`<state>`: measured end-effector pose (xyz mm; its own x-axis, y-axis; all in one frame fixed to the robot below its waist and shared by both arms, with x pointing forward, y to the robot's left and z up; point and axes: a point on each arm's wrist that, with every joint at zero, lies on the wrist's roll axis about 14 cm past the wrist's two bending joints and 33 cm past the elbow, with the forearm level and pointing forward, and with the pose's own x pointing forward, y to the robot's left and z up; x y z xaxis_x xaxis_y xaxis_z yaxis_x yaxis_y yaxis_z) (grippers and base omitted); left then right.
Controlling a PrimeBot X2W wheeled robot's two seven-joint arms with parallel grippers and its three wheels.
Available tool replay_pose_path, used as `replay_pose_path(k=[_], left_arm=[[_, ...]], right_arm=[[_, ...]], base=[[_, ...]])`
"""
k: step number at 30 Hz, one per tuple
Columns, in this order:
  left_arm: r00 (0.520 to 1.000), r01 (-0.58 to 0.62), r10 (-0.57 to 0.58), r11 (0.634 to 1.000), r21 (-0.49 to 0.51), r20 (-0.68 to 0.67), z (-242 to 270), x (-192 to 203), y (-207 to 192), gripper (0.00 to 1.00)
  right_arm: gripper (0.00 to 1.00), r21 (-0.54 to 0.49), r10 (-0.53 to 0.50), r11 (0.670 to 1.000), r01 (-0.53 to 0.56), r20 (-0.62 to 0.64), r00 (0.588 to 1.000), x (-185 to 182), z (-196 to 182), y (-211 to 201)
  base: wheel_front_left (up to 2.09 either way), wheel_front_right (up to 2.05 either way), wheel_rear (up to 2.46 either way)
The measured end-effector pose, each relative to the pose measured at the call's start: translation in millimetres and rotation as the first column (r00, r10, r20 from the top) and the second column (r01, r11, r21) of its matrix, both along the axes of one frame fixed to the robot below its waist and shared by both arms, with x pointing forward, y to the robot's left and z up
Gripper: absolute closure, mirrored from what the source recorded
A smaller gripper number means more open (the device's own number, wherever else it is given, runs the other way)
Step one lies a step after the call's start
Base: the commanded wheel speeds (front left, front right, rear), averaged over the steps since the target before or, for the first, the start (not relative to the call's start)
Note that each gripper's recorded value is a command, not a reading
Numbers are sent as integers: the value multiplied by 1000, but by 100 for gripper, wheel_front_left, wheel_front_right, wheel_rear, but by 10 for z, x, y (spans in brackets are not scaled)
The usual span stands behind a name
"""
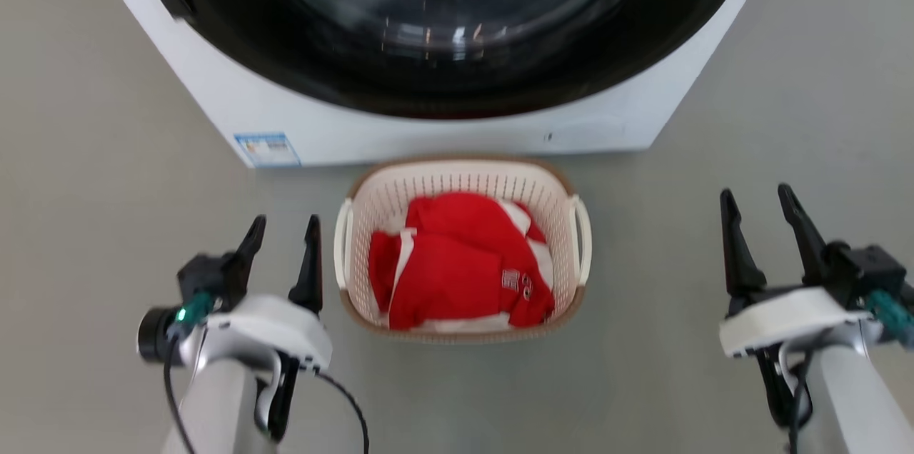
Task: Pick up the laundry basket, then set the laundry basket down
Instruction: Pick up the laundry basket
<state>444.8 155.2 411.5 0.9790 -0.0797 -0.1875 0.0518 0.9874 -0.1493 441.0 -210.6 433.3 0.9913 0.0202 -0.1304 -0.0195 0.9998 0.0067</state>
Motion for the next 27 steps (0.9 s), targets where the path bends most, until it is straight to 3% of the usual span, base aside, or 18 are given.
replay_pose_path(k=[7,14,27], left_arm=[[984,41,-38,999,18,-173,-645,344,-142,0],[949,66,-52,997,34,-310,-1194,506,-178,0],[893,91,-59,995,50,-447,-1819,571,-155,0]], right_arm=[[0,27,2,1000,3,-157,988,357,-647,76],[0,68,35,998,-12,-350,936,467,-1400,279],[0,112,125,991,-79,-495,860,585,-2151,652]], base=[[0,0,0],[0,0,0],[0,0,0]])
